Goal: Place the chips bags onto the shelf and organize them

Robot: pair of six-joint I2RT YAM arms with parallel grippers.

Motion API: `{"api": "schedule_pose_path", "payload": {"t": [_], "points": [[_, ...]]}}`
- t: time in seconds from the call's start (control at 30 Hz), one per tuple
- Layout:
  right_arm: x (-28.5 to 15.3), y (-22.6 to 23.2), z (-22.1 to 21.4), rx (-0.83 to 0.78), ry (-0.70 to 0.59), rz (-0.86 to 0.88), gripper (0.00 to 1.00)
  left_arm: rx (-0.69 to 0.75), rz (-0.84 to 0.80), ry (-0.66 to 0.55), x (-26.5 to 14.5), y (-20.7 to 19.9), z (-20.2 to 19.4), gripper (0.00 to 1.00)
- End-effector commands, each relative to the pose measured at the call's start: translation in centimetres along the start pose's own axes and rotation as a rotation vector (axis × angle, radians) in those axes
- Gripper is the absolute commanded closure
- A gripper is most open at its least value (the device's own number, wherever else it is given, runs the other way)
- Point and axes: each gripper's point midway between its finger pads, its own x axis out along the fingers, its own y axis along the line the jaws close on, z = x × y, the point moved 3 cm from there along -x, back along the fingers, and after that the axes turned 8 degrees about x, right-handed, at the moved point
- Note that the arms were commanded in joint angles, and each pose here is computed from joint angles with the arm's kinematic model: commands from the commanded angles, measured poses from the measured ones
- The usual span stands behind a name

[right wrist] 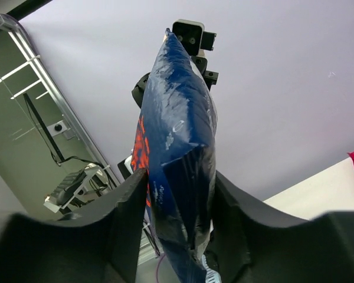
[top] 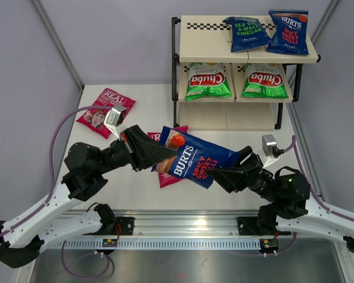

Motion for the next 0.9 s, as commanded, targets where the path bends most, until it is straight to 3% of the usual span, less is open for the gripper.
{"api": "schedule_pose_path", "payload": {"t": [0.0,0.13,0.17,0.2,0.43,0.57,0.6,0.73,0.77,0.83,0.87], "points": [[0.4,0.8,1.2,0.013,-0.053,0.021,0.51,0.045,-0.019,-0.063,-0.1,-1.0,1.5,1.00],[0.1,0.3,0.8,0.012,-0.037,0.005,0.69,0.088,0.073,-0.067,-0.2,-0.2,2.2,1.00],[0.0,0.3,0.7,0.011,-0.036,0.003,0.78,0.122,0.082,-0.074,-0.3,-0.5,2.9,1.00],[0.0,0.1,0.7,0.010,-0.035,-0.004,1.00,0.119,0.137,-0.049,-0.3,0.6,2.6,1.00],[0.0,-0.5,0.8,0.018,-0.010,-0.081,1.00,0.215,0.201,0.095,0.2,2.5,3.3,0.99],[-0.3,-1.1,1.5,0.044,-0.047,-0.138,1.00,0.261,0.203,0.120,-0.3,2.9,3.3,0.70],[-0.3,-1.5,1.5,0.053,-0.057,-0.165,1.00,0.272,0.221,0.118,-0.5,3.1,3.5,0.51],[-0.1,-4.2,2.4,0.077,-0.136,-0.355,1.00,0.329,0.508,0.010,-2.9,5.7,5.6,0.08],[0.1,-4.2,3.2,0.083,-0.164,-0.382,1.00,0.322,0.604,0.013,-4.4,6.5,5.5,0.01],[-0.1,-5.8,3.9,0.098,-0.233,-0.494,1.00,0.361,0.818,-0.064,-6.7,8.2,7.3,0.01],[0.1,-5.7,4.8,0.109,-0.271,-0.514,1.00,0.362,0.913,-0.040,-8.2,9.2,6.8,0.01]]}}
